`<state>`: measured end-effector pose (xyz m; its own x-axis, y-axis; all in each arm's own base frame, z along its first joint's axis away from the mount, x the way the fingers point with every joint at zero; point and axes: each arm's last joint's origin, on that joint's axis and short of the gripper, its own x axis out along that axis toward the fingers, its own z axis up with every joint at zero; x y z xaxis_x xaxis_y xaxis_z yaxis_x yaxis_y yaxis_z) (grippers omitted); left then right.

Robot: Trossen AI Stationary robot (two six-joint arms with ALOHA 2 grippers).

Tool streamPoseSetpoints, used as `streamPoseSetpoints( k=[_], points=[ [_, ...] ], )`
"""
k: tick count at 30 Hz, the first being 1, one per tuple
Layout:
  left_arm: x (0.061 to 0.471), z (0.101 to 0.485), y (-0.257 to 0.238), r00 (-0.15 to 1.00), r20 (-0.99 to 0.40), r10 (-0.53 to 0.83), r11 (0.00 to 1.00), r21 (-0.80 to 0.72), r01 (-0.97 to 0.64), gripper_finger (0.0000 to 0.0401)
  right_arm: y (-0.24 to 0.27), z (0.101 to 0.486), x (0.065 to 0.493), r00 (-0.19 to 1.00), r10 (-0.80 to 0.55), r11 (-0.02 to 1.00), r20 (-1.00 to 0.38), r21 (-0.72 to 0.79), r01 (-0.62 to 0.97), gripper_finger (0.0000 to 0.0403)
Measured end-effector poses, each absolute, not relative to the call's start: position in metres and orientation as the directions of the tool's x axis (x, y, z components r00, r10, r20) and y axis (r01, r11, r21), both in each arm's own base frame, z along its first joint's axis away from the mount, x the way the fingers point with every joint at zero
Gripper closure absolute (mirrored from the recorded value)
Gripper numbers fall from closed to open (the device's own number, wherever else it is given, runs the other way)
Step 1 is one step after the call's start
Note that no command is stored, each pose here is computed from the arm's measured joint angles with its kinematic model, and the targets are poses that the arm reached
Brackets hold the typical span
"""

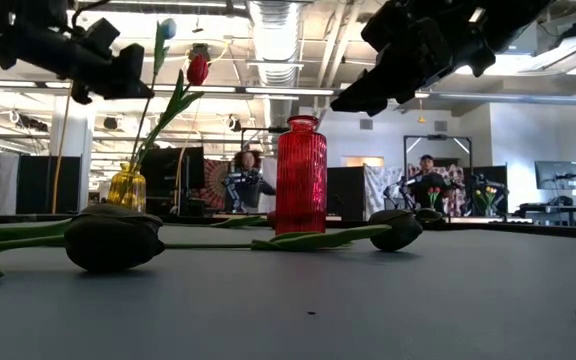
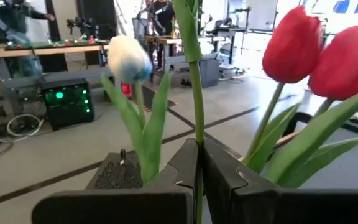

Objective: Sort flowers into vase by color
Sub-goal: Put the black tulip into the yellow vase

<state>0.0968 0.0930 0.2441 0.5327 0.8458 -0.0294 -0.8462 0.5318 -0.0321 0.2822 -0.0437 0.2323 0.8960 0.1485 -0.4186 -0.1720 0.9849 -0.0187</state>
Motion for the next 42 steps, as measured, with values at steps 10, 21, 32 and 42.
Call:
streamPoseSetpoints(
  k=[10, 21, 32, 42],
  points=[
    [0.090, 0.227, 0.100, 0.461, -0.098, 0.882, 0.459, -0.045, -0.887, 0.0401, -0.043, 0.232, 0.282, 0.896, 0.150, 0.985, -0.418, -0.019, -0.173, 0.0227],
    [0.090, 0.221, 0.105, 0.440, -0.157, 0.884, 0.425, -0.120, -0.897, 0.0401, -0.043, 0.233, 0.282, 0.896, 0.150, 0.985, -0.418, -0.019, -0.173, 0.0227],
    [0.093, 0.215, 0.107, 0.443, -0.203, 0.873, 0.417, -0.158, -0.895, 0.0401, -0.043, 0.232, 0.282, 0.895, 0.150, 0.985, -0.420, -0.018, -0.173, 0.0227],
    [0.092, 0.210, 0.105, 0.456, -0.257, 0.852, 0.428, -0.160, -0.889, 0.0387, -0.043, 0.232, 0.282, 0.895, 0.149, 0.985, -0.420, -0.018, -0.173, 0.0227]
  ],
)
